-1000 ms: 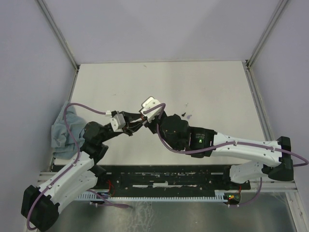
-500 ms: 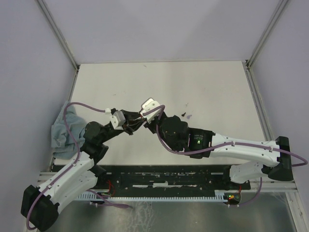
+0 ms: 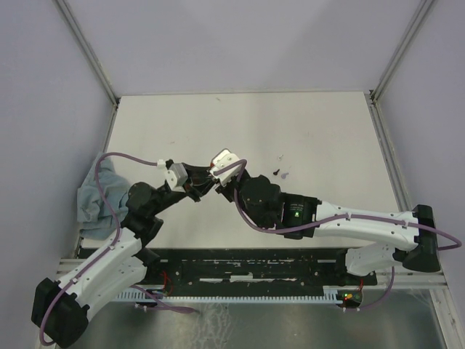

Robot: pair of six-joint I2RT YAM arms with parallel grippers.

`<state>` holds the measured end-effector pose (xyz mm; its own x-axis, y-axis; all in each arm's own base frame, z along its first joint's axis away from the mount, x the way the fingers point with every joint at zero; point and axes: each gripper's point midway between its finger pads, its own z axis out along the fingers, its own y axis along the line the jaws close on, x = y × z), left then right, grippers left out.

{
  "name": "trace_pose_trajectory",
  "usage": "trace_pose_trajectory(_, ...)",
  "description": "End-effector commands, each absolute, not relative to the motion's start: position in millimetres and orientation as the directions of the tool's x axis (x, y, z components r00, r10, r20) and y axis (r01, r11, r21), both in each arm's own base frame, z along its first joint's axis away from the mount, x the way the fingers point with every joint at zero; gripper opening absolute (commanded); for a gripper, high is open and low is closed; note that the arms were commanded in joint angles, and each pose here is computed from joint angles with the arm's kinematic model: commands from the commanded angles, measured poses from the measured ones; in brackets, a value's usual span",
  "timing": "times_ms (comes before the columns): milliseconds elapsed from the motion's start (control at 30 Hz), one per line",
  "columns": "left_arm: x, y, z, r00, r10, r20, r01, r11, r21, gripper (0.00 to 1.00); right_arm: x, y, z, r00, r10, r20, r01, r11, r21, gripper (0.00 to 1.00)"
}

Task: Insert the wireless bluetooth earbuds into the charging case
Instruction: Place the earbud in the charging case.

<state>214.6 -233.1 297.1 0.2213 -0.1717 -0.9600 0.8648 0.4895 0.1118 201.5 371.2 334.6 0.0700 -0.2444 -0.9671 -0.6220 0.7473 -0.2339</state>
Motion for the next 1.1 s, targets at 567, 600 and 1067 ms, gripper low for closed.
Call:
trace_pose_trajectory(567,221.8,-235.4,296.1,0.181,-0.272,-0.945,0.867,0.498,0.022,0.03,195.3,365.6,364.4,-0.039,-0.191,-0.981,-0.660,0.742,-0.118,0.66)
trace_pose_trajectory(600,222.8,-235.8,294.5,0.174,-0.272,-0.947,0.867,0.499,0.016,0.03,196.4,362.9,364.9,-0.056,-0.196,-0.979,-0.663,0.741,-0.110,0.67)
trace_pose_trajectory(1067,220.2,-239.7,285.0,0.139,-0.288,-0.947,0.883,0.470,-0.013,0.03,226.9,314.3,341.2,-0.233,-0.271,-0.934,-0.607,0.791,-0.078,0.73)
